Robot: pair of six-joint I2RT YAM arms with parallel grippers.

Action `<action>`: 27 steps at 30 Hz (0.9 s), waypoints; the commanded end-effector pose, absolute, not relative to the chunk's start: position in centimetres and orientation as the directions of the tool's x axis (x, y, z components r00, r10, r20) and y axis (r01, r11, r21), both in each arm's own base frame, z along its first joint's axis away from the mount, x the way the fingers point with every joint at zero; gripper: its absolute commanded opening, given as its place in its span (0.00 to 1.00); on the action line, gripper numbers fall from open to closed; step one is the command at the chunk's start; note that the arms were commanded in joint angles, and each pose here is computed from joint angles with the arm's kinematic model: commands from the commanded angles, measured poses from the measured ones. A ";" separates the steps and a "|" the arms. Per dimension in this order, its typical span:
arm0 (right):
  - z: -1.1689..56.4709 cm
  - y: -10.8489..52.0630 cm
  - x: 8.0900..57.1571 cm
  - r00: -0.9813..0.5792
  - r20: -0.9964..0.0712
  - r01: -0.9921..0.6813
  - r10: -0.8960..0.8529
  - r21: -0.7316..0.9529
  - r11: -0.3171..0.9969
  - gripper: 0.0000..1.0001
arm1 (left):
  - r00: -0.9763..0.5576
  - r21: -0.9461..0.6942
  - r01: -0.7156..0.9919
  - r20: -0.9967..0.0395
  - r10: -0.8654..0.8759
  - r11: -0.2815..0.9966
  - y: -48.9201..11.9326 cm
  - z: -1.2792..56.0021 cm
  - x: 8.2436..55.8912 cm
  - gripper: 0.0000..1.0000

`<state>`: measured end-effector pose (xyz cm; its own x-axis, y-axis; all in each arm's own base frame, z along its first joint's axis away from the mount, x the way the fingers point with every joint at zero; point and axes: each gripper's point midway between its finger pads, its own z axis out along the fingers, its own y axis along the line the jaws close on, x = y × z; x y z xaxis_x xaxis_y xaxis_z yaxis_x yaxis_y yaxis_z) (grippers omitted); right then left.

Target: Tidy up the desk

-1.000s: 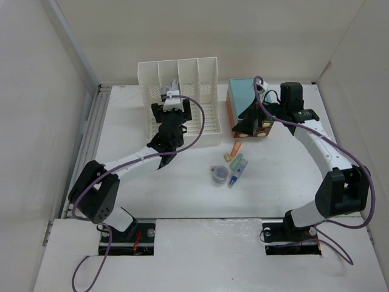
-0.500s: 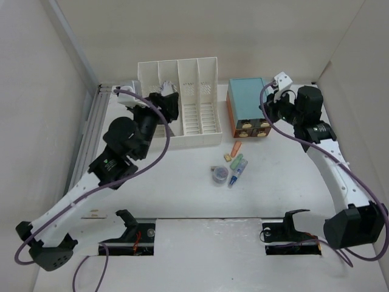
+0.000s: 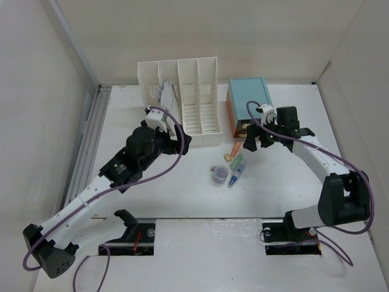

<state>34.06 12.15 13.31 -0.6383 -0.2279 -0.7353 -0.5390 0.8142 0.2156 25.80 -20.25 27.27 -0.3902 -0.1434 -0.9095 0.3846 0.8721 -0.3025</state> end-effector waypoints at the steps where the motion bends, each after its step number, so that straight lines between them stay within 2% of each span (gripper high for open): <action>1: 13.6 12.3 34.9 -0.632 -0.758 -0.503 -0.162 0.242 0.830 1.00 | -0.355 -0.356 0.439 -0.912 -0.205 0.825 -20.6 29.5 25.7 0.94; 3: 13.4 12.6 35.6 -0.627 -0.767 -0.476 -0.138 0.237 0.847 1.00 | -0.370 -0.361 0.450 -0.908 -0.197 0.817 -20.7 28.9 25.6 0.94; 4: 13.5 12.8 35.8 -0.626 -0.769 -0.460 -0.128 0.232 0.857 0.95 | -0.370 -0.361 0.450 -0.908 -0.197 0.817 -20.7 28.9 25.6 0.94; 6: 13.9 13.3 36.4 -0.618 -0.780 -0.392 -0.101 0.194 0.899 0.91 | -0.375 -0.350 0.460 -0.910 -0.179 0.816 -20.9 28.6 25.6 0.94; 10: 14.8 15.0 37.3 -0.597 -0.798 -0.320 -0.089 0.134 0.938 0.91 | -0.365 -0.355 0.473 -0.912 -0.188 0.806 -21.0 29.1 25.4 0.94; 11: 14.7 15.4 37.5 -0.595 -0.798 -0.316 -0.100 0.117 0.942 0.96 | -0.365 -0.355 0.473 -0.912 -0.188 0.806 -21.0 29.1 25.4 0.94; 12: 15.2 15.7 38.2 -0.587 -0.805 -0.290 -0.086 0.110 0.951 0.96 | -0.365 -0.355 0.473 -0.912 -0.188 0.806 -21.0 29.1 25.4 0.94; 15: 13.5 15.9 38.9 -0.617 -0.780 -0.233 -0.101 0.059 0.971 0.96 | -0.368 -0.357 0.480 -0.911 -0.186 0.801 -21.1 29.1 25.3 0.94; 22: 13.5 14.4 41.2 -0.607 -0.793 -0.109 -0.045 0.027 0.994 0.91 | -0.370 -0.359 0.487 -0.911 -0.184 0.797 -21.3 29.1 25.2 0.94; 27: 15.2 13.9 42.0 -0.551 -0.834 -0.086 -0.037 0.012 0.996 0.89 | -0.375 -0.351 0.494 -0.911 -0.169 0.795 -21.5 28.8 25.2 0.94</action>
